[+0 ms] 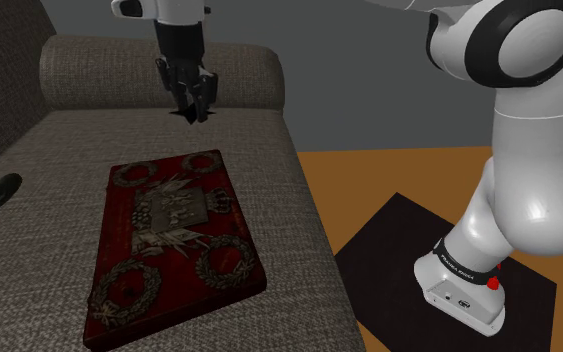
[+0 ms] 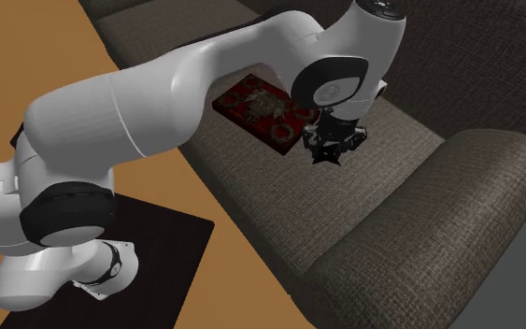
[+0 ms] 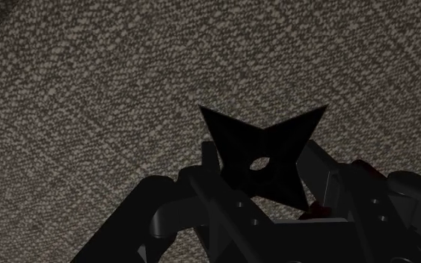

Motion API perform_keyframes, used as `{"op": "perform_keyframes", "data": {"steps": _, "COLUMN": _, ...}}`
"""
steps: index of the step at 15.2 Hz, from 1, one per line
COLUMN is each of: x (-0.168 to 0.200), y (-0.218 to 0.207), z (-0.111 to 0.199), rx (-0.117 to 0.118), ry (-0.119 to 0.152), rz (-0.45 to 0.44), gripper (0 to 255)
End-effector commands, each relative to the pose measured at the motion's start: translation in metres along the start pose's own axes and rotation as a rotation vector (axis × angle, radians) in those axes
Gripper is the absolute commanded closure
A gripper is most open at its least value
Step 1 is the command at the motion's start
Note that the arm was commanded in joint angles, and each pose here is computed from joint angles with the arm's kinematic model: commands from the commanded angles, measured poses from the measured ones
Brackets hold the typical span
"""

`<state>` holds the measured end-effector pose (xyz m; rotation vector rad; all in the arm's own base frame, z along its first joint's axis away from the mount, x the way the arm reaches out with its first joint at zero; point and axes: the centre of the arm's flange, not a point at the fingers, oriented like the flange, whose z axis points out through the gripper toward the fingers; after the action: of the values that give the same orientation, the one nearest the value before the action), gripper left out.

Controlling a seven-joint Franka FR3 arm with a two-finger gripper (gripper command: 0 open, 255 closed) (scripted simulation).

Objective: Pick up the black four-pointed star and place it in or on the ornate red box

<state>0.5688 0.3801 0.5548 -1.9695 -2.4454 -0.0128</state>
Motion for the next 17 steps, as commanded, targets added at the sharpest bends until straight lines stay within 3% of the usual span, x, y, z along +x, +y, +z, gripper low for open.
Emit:
{"op": "perform_keyframes", "data": {"steps": 1, "x": -0.001, "y": 0.000, "z": -0.010, "rx": 0.001, "ry": 0.000, "rz": 0.000, "gripper": 255}}
{"op": "perform_keyframes", "data": {"steps": 10, "x": 0.000, "y": 0.001, "z": -0.055, "rx": 0.001, "ry": 0.000, "rz": 0.000, "gripper": 255}}
{"op": "perform_keyframes", "data": {"steps": 17, "x": 0.070, "y": -0.059, "z": -0.057, "rx": 0.001, "ry": 0.000, "rz": 0.000, "gripper": 255}}
